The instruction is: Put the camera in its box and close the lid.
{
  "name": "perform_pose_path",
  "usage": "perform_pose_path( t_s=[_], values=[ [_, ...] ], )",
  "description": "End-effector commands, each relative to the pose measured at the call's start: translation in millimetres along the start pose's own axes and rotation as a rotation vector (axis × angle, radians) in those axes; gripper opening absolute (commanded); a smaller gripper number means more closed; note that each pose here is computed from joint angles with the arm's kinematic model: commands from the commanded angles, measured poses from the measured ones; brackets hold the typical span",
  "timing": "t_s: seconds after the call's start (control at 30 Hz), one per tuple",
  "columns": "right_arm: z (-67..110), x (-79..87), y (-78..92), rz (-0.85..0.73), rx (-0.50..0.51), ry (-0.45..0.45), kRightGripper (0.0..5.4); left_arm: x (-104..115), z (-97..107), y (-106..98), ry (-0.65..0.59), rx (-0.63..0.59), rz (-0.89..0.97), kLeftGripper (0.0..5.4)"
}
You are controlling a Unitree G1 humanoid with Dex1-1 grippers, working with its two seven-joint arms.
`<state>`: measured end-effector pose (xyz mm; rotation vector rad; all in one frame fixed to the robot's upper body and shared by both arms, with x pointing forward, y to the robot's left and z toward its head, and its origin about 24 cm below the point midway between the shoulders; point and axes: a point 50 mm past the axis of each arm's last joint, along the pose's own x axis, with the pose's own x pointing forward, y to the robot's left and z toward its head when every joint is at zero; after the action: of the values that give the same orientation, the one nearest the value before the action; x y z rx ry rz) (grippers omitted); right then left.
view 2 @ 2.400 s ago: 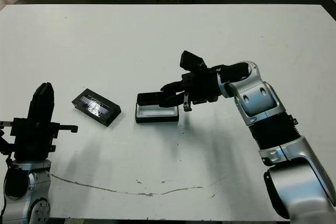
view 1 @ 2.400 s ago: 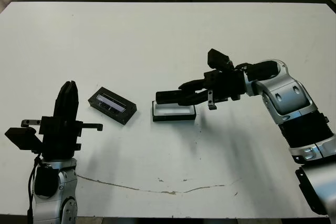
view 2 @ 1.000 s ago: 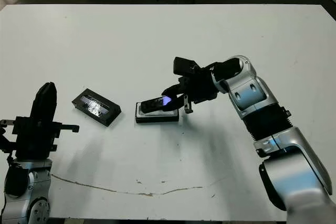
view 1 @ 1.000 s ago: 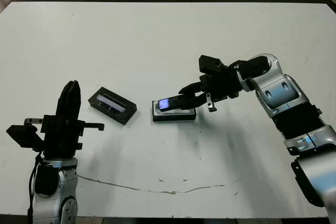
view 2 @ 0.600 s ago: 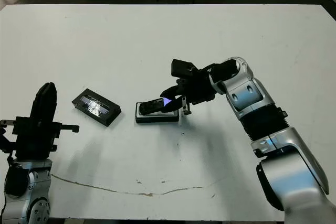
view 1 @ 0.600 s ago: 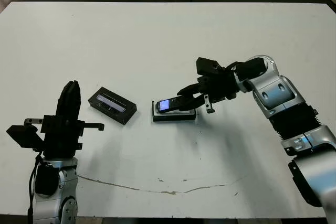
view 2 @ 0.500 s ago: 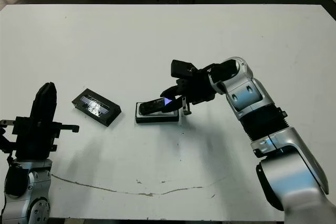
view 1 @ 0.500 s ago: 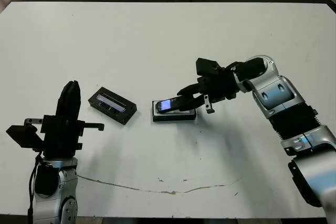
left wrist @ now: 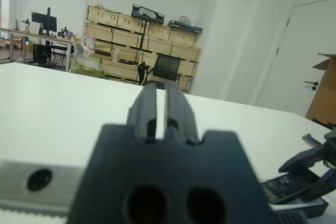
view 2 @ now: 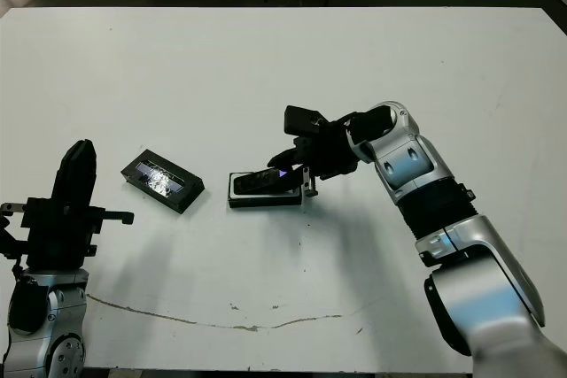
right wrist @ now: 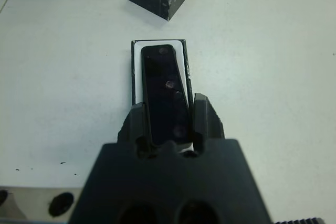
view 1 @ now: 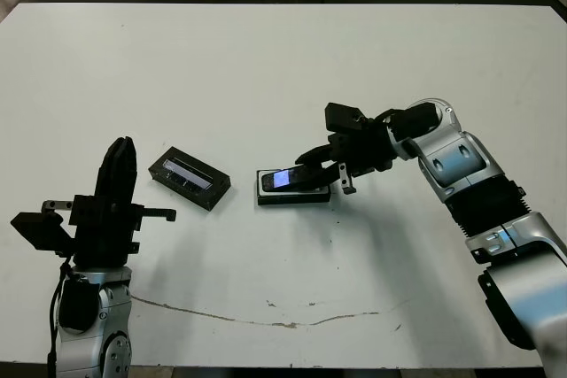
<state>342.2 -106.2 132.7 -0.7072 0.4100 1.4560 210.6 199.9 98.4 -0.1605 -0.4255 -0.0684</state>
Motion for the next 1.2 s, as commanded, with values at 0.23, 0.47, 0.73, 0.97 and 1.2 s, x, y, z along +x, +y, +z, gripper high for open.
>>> perform_pose_path(
  t_s=[0.23, 0.47, 0.73, 0.97, 1.2],
  values=[
    [2.1, 11.3, 3.1, 0.023, -0.005, 0.004, 0.33, -7, -6, 3, 0.043, 0.011, 0.024, 0.00],
    [3.0, 10.4, 3.0, 0.032, 0.009, -0.017, 0.51, -8, -6, 3, 0.041, -0.004, 0.024, 0.00],
    [4.0, 3.4, -2.3, -0.005, -0.022, -0.045, 2.25, -8, -6, 3, 0.051, -0.006, 0.029, 0.00],
    [6.8, -6.9, -6.1, -0.049, -0.010, -0.051, 3.78, -8, -6, 3, 0.052, 0.001, 0.029, 0.00],
    [13.0, -17.6, -8.9, -0.094, -0.009, -0.077, 5.37, -8, -7, 4, 0.047, -0.009, 0.023, 0.00]
  ],
)
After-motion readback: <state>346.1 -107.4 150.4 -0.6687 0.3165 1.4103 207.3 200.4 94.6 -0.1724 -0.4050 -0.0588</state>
